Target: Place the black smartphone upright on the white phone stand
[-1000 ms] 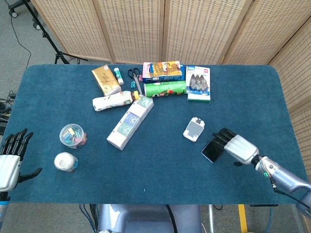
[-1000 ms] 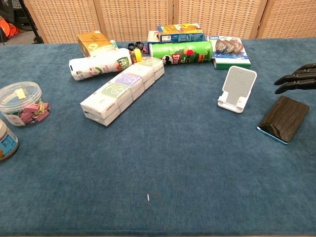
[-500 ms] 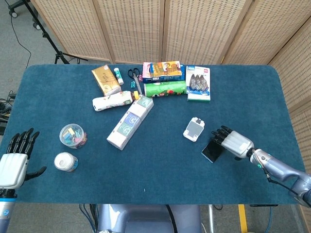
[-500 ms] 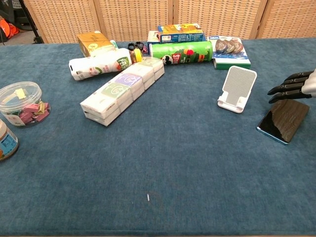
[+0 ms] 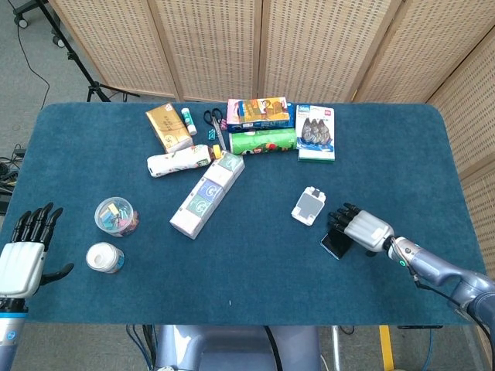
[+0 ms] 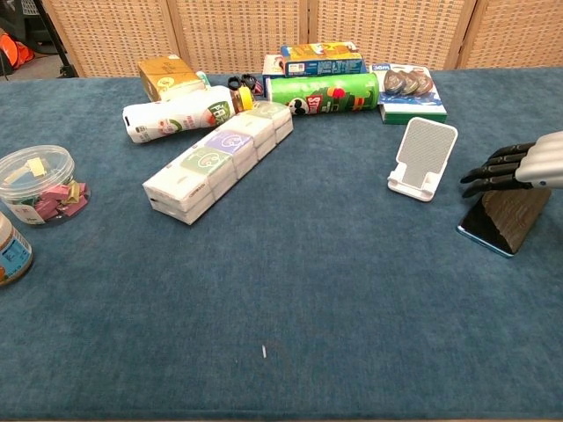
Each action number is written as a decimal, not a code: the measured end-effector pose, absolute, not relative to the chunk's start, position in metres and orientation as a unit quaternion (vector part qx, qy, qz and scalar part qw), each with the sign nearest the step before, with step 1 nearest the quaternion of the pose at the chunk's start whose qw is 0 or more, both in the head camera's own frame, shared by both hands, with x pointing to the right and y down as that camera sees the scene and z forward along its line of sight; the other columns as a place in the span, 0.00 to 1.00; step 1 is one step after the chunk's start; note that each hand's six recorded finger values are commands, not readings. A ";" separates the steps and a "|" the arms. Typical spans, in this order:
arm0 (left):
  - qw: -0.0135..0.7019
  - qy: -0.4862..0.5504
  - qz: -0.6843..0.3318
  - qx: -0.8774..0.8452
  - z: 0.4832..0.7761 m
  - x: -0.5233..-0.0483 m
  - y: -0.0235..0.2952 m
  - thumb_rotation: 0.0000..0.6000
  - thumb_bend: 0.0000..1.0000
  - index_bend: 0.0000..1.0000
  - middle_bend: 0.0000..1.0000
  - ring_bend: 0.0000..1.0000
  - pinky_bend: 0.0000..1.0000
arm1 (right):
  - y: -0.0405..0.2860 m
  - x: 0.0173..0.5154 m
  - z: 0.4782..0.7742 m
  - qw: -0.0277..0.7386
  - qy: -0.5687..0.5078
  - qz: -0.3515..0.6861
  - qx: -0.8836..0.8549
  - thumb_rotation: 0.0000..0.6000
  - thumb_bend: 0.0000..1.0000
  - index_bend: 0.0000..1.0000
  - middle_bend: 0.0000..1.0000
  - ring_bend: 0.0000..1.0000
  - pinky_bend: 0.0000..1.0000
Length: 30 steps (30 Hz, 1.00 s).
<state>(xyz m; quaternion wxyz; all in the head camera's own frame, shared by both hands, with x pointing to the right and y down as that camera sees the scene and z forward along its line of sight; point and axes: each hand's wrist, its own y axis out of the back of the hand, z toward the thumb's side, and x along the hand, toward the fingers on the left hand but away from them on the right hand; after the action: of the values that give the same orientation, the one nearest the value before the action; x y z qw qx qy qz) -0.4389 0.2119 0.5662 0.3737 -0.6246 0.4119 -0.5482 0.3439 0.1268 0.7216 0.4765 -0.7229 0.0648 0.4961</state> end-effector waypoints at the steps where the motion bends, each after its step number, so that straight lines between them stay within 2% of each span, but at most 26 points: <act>1: 0.374 0.412 -0.548 -0.624 0.566 -0.439 0.212 1.00 0.00 0.00 0.00 0.00 0.00 | 0.128 0.343 0.723 0.476 0.066 0.494 -0.724 1.00 0.00 0.06 0.00 0.00 0.00; 7: 0.373 0.410 -0.552 -0.623 0.568 -0.439 0.211 1.00 0.00 0.00 0.00 0.00 0.00 | 0.130 0.341 0.727 0.477 0.067 0.488 -0.728 1.00 0.00 0.08 0.01 0.00 0.00; 11: 0.372 0.409 -0.553 -0.624 0.569 -0.438 0.211 1.00 0.00 0.00 0.00 0.00 0.00 | 0.130 0.340 0.730 0.476 0.065 0.485 -0.731 1.00 0.00 0.13 0.04 0.01 0.00; 13: 0.372 0.409 -0.553 -0.624 0.569 -0.439 0.212 1.00 0.00 0.00 0.00 0.00 0.00 | 0.129 0.339 0.731 0.477 0.063 0.483 -0.731 1.00 0.00 0.18 0.09 0.04 0.02; 16: 0.372 0.408 -0.553 -0.624 0.569 -0.439 0.212 1.00 0.00 0.00 0.00 0.00 0.00 | 0.130 0.339 0.733 0.480 0.059 0.481 -0.731 1.00 0.00 0.30 0.21 0.15 0.09; 18: 0.372 0.408 -0.553 -0.624 0.569 -0.439 0.213 1.00 0.00 0.00 0.00 0.00 0.00 | 0.130 0.339 0.734 0.480 0.056 0.480 -0.732 1.00 0.00 0.41 0.32 0.25 0.18; 21: 0.370 0.410 -0.553 -0.624 0.569 -0.440 0.213 1.00 0.00 0.00 0.00 0.00 0.00 | 0.130 0.341 0.734 0.481 0.045 0.476 -0.735 1.00 0.05 0.50 0.45 0.36 0.29; 25: 0.370 0.412 -0.552 -0.624 0.568 -0.441 0.214 1.00 0.00 0.00 0.00 0.00 0.00 | 0.129 0.344 0.729 0.483 0.021 0.467 -0.740 1.00 0.16 0.55 0.51 0.42 0.34; 30: 0.370 0.410 -0.551 -0.627 0.568 -0.441 0.214 1.00 0.00 0.00 0.00 0.00 0.00 | 0.127 0.353 0.718 0.485 -0.015 0.456 -0.746 1.00 0.21 0.56 0.53 0.43 0.35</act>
<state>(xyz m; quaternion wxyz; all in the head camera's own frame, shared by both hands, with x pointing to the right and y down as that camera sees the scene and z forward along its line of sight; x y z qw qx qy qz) -0.4406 0.2143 0.5679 0.3696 -0.6266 0.4096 -0.5505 0.3528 0.1270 0.7179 0.4849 -0.7464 -0.0153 0.4555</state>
